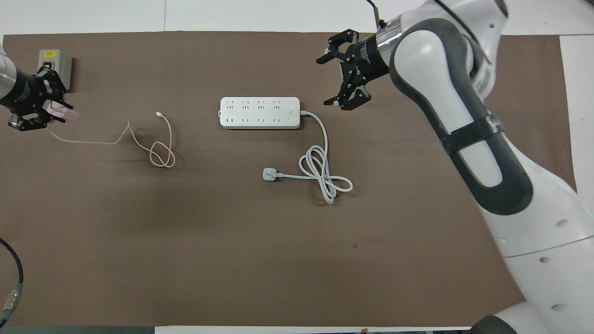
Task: Unplug charger and place it aside
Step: 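Carry the pink charger with the left gripper toward the beige switch box, then release the charger with the left gripper while the right gripper withdraws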
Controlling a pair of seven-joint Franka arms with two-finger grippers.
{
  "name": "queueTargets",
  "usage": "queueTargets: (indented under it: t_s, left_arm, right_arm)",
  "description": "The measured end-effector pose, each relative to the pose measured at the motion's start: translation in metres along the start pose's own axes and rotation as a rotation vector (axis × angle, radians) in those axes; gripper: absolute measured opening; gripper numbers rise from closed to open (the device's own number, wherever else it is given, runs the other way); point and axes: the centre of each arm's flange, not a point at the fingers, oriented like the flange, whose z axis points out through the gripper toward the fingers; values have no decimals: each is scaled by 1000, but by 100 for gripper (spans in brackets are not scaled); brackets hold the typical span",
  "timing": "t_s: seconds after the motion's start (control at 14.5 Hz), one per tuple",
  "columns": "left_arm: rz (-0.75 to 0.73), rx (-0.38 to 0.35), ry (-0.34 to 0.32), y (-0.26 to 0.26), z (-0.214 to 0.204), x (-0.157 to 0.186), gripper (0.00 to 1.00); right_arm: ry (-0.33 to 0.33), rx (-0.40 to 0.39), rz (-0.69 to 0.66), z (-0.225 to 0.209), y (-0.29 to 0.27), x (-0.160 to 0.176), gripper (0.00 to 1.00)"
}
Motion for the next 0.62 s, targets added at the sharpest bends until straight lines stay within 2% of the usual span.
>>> queueTargets:
  t_s: [0.34, 0.41, 0.62]
  left_arm:
    - [30, -20, 6, -4, 24, -25, 32]
    - [32, -21, 6, -6, 24, -26, 37]
    - [60, -27, 9, 2, 19, -43, 70]
  right_arm:
    - [124, -9, -98, -115, 35, -7, 100]
    - [147, -18, -135, -134, 43, -3, 100]
    - [224, -73, -298, -178, 64, 15, 100]
